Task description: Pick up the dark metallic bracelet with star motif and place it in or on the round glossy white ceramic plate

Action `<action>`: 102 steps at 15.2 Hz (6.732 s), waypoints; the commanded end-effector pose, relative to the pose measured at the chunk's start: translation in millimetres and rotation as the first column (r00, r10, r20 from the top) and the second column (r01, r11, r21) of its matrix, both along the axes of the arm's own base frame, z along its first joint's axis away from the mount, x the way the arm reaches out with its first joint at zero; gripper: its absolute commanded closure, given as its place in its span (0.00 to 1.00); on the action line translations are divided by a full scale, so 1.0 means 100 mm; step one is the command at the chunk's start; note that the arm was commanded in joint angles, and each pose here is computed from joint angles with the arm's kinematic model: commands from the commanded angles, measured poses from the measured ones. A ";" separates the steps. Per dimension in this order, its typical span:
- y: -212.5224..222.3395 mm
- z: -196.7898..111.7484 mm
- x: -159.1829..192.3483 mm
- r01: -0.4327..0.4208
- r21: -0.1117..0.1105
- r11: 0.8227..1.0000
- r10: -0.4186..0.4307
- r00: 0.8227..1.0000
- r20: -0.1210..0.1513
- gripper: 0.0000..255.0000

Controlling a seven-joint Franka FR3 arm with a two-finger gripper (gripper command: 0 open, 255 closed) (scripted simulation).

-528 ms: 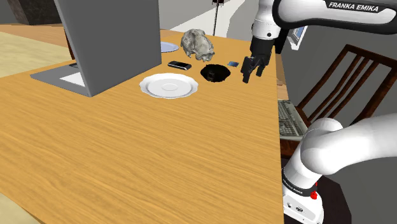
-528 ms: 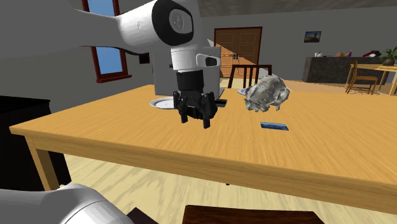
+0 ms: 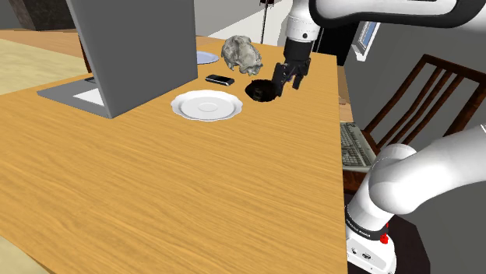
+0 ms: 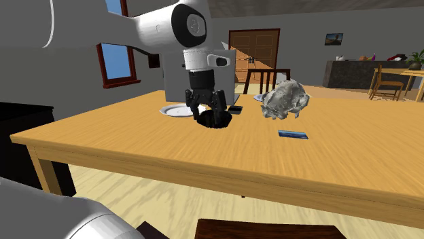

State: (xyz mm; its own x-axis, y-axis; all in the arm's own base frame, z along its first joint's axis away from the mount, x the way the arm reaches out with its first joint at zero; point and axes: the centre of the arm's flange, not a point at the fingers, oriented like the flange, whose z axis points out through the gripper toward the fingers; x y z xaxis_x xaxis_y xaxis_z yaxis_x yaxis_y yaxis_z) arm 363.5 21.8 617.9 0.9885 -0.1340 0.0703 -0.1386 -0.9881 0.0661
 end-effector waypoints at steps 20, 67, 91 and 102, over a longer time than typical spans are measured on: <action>0.60 -0.26 0.82 -0.030 0.033 0.999 0.029 0.998 0.049 0.00; 2.70 0.45 1.41 -0.030 0.033 0.999 0.029 0.998 0.049 1.00; 2.70 -0.10 1.41 -0.030 0.033 0.999 0.029 0.998 0.049 0.00; 2.72 0.40 1.35 -0.030 0.033 0.999 0.029 0.998 0.049 0.00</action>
State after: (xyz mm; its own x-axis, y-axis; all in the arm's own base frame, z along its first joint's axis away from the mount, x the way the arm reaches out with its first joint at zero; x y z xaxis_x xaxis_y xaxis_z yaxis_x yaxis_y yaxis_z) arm 498.9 293.4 657.8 0.9875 -0.1079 0.1147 -0.1116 -0.9934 0.0267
